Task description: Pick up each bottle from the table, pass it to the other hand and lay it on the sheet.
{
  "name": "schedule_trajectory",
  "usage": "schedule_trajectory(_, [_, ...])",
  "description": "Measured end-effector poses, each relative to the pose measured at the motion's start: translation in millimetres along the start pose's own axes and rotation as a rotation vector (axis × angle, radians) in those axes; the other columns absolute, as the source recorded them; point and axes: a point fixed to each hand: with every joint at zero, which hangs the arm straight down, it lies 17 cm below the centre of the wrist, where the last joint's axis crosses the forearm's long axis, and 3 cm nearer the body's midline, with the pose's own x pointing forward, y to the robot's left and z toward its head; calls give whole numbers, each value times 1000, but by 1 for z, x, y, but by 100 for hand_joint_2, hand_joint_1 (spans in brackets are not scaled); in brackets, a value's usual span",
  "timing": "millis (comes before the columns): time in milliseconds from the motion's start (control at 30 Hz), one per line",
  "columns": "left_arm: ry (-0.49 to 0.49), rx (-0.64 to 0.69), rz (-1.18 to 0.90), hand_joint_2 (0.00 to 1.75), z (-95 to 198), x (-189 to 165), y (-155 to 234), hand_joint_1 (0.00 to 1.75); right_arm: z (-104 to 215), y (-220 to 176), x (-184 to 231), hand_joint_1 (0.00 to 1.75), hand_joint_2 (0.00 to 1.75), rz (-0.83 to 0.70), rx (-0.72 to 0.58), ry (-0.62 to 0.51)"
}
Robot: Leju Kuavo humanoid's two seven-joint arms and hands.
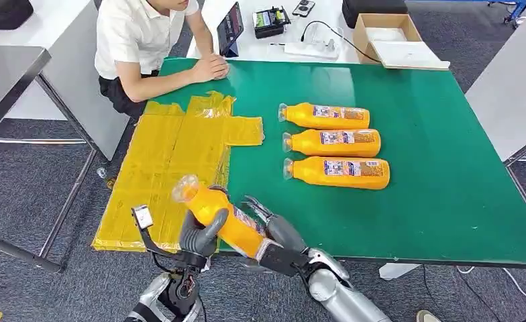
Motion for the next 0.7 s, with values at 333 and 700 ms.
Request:
schedule_trajectory(333, [47,31,-36,175,4,-2,19,175,-15,-25,36,0,175,-186,-134,-77])
schedule_trajectory(700, [15,70,-141,175,5,3,30,175,-11,-46,47,0,175,-233,-216,-107])
